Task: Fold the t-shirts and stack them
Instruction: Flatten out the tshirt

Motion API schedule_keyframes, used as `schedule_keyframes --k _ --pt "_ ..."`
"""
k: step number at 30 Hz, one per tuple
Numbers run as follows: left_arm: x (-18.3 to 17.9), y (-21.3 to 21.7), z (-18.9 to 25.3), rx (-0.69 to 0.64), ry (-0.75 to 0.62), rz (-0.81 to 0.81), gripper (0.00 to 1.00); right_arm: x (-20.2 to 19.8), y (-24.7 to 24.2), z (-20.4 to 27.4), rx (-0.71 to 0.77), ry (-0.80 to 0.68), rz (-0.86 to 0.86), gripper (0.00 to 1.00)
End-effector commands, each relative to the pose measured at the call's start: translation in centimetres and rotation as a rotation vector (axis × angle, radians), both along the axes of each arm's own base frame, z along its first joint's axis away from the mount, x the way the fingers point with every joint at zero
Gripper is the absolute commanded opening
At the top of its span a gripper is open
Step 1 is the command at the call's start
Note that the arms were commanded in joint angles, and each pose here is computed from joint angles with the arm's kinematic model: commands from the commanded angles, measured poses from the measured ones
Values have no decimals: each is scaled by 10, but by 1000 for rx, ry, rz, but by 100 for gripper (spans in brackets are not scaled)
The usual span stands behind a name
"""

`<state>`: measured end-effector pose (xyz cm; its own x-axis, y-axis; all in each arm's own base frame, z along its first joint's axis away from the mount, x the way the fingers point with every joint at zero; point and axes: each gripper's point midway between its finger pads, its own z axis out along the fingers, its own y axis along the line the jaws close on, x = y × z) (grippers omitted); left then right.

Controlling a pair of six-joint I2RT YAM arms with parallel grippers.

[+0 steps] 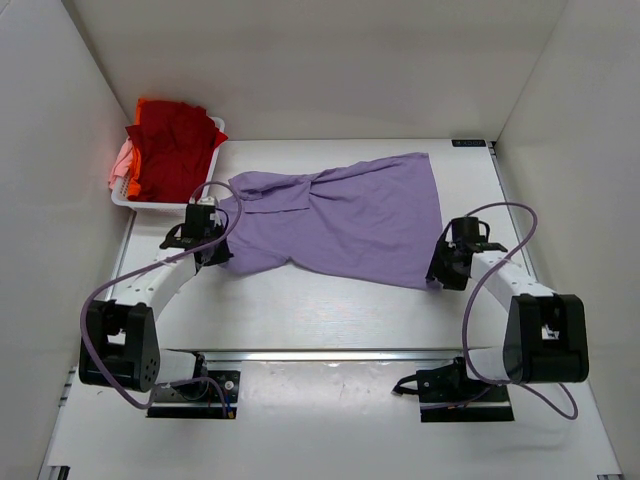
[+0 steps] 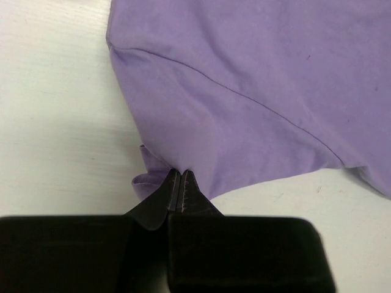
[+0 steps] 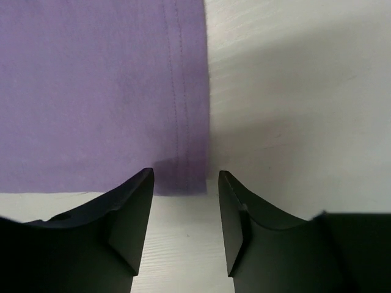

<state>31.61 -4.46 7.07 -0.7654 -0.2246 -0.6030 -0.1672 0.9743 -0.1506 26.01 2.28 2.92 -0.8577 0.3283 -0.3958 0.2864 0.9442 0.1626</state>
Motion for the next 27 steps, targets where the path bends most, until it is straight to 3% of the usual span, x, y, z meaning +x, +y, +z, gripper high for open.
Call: schedule_keyframes --k 1,5,7,12,16,20,22,27 --pt "3 -9 16 -44 -35 -21 0 6 13 -3 28 20 5 42" --pt "0 -16 17 -64 -36 -40 0 -4 20 -2 15 57 13 53" --pt "-2 -18 18 -74 -41 -44 0 -11 20 -4 22 59 -3 52" --pt "1 -21 24 -86 -60 -52 0 -6 15 -1 51 19 -15 0" --pt "9 -26 51 -120 -123 -60 0 12 11 30 0 -55 39 0" --pt "37 -28 158 -197 -435 -55 0 50 9 130 -9 -306 55 1" --pt "43 -27 212 -219 -569 -34 0 64 9 206 -13 -495 66 1" --pt "28 -11 368 -263 -885 17 0 54 2 340 -46 -797 59 0"
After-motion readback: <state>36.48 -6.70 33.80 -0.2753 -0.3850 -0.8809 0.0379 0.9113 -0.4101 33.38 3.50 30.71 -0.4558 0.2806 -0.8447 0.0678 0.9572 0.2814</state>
